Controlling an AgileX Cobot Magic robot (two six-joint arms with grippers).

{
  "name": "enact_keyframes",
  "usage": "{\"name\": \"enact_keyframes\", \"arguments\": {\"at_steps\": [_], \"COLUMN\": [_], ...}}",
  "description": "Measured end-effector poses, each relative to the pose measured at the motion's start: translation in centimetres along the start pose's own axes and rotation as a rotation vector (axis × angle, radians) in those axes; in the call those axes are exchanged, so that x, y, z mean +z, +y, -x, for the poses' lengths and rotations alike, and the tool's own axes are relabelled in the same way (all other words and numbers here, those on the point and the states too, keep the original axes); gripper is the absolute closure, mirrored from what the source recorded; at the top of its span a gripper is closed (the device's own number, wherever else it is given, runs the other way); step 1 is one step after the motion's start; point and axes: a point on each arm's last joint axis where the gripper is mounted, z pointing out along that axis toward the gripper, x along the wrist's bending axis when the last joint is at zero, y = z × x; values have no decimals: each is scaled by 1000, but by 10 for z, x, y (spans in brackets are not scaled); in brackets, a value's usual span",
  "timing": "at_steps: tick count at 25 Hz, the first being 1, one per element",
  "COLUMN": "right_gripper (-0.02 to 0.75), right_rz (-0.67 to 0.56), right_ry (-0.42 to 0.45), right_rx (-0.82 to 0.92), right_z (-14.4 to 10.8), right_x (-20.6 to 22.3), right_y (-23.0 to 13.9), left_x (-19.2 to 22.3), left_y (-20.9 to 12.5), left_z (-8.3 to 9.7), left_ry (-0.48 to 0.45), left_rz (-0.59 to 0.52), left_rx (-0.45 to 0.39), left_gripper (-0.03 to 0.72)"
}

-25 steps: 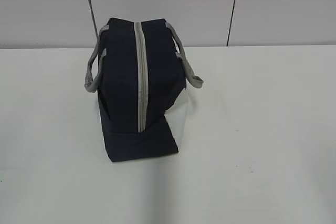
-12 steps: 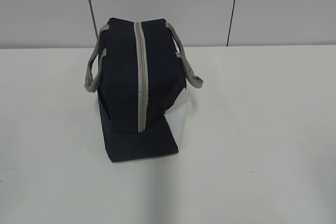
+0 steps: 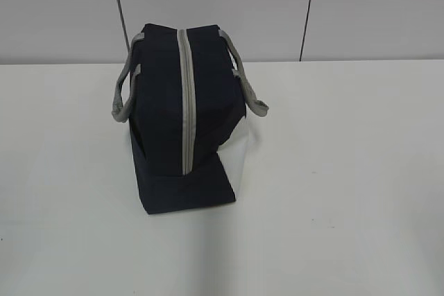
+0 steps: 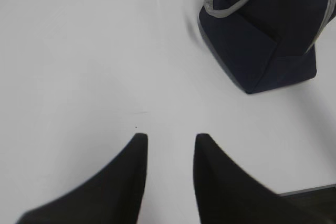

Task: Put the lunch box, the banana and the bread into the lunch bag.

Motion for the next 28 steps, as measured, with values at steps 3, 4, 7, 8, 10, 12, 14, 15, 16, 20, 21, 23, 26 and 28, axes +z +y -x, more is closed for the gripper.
{"name": "enact_keyframes", "arguments": {"at_steps": [3, 4, 7, 8, 10, 12, 14, 15, 16, 20, 21, 23, 26, 28], "right_gripper": [247, 247, 247, 247, 247, 247, 247, 247, 247, 247, 247, 247, 247, 247], "right_rz": [0, 0, 0, 0, 0, 0, 0, 0, 0, -1, -2, -2, -3, -3], "right_ry": [0, 0, 0, 0, 0, 1, 1, 1, 1, -9, -13, -17, -18, -18], "right_rx": [0, 0, 0, 0, 0, 0, 0, 0, 0, 6, 9, 11, 12, 12], "right_z": [0, 0, 0, 0, 0, 0, 0, 0, 0, 0, 0, 0, 0, 0], "right_x": [0, 0, 0, 0, 0, 0, 0, 0, 0, 0, 0, 0, 0, 0], "right_y": [0, 0, 0, 0, 0, 0, 0, 0, 0, 0, 0, 0, 0, 0], "left_x": [0, 0, 0, 0, 0, 0, 0, 0, 0, 0, 0, 0, 0, 0], "left_y": [0, 0, 0, 0, 0, 0, 0, 0, 0, 0, 0, 0, 0, 0], "left_z": [0, 0, 0, 0, 0, 0, 0, 0, 0, 0, 0, 0, 0, 0], "left_ry": [0, 0, 0, 0, 0, 0, 0, 0, 0, 0, 3, 12, 17, 17], "left_rz": [0, 1, 1, 1, 1, 1, 1, 1, 1, 2, 2, 2, 2, 2], "left_rx": [0, 0, 0, 0, 0, 0, 0, 0, 0, 0, -1, -6, -9, -9], "left_gripper": [454, 454, 454, 454, 454, 454, 454, 454, 454, 454, 454, 454, 454, 454]}}
